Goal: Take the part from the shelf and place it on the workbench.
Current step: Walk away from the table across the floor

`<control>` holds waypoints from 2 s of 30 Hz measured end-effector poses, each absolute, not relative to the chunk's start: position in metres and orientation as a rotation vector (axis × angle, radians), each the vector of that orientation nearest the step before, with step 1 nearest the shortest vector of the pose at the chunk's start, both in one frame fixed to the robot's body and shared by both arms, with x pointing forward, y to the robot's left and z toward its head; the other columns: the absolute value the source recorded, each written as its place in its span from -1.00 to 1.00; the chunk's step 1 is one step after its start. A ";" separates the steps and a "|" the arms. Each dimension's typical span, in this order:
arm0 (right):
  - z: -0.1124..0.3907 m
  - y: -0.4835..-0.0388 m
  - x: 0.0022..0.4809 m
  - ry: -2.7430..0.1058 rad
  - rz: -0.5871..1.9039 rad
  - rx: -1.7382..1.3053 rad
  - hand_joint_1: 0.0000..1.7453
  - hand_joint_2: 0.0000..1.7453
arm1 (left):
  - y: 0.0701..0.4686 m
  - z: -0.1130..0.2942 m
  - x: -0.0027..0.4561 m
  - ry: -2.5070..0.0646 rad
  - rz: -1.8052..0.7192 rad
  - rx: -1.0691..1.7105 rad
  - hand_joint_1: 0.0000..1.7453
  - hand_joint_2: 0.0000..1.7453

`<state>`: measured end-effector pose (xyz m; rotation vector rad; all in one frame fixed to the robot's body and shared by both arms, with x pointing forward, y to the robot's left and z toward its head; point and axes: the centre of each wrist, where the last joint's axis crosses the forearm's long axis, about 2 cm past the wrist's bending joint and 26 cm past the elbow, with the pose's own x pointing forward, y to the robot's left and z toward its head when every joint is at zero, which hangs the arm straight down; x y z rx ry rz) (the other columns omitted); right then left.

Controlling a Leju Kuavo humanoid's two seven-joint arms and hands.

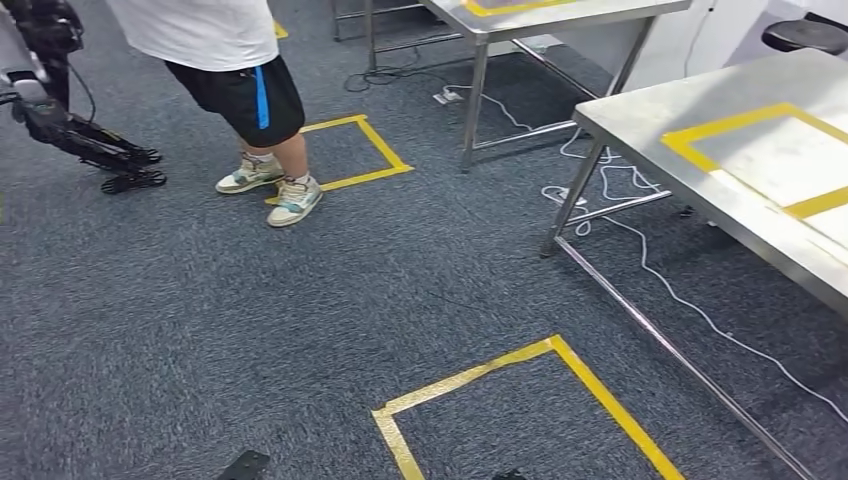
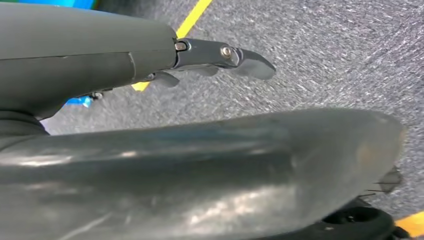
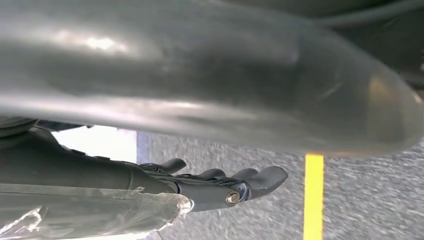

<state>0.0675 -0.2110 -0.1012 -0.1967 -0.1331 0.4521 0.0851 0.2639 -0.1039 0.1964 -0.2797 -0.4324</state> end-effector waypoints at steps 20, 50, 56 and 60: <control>-0.103 -0.223 0.064 -0.138 0.003 -0.240 -1.00 -1.00 | 0.266 -0.106 0.076 -0.278 -0.415 0.199 -1.00 -1.00; -0.102 -0.218 0.066 -0.149 0.275 -0.307 -1.00 -1.00 | 0.269 -0.106 0.077 -0.271 -0.422 0.206 -1.00 -1.00; -0.101 -0.215 0.067 -0.153 0.286 -0.305 -1.00 -1.00 | 0.270 -0.106 0.074 -0.265 -0.422 0.209 -1.00 -1.00; -0.101 -0.215 0.065 -0.152 0.290 -0.305 -1.00 -1.00 | 0.269 -0.106 0.076 -0.267 -0.422 0.207 -1.00 -1.00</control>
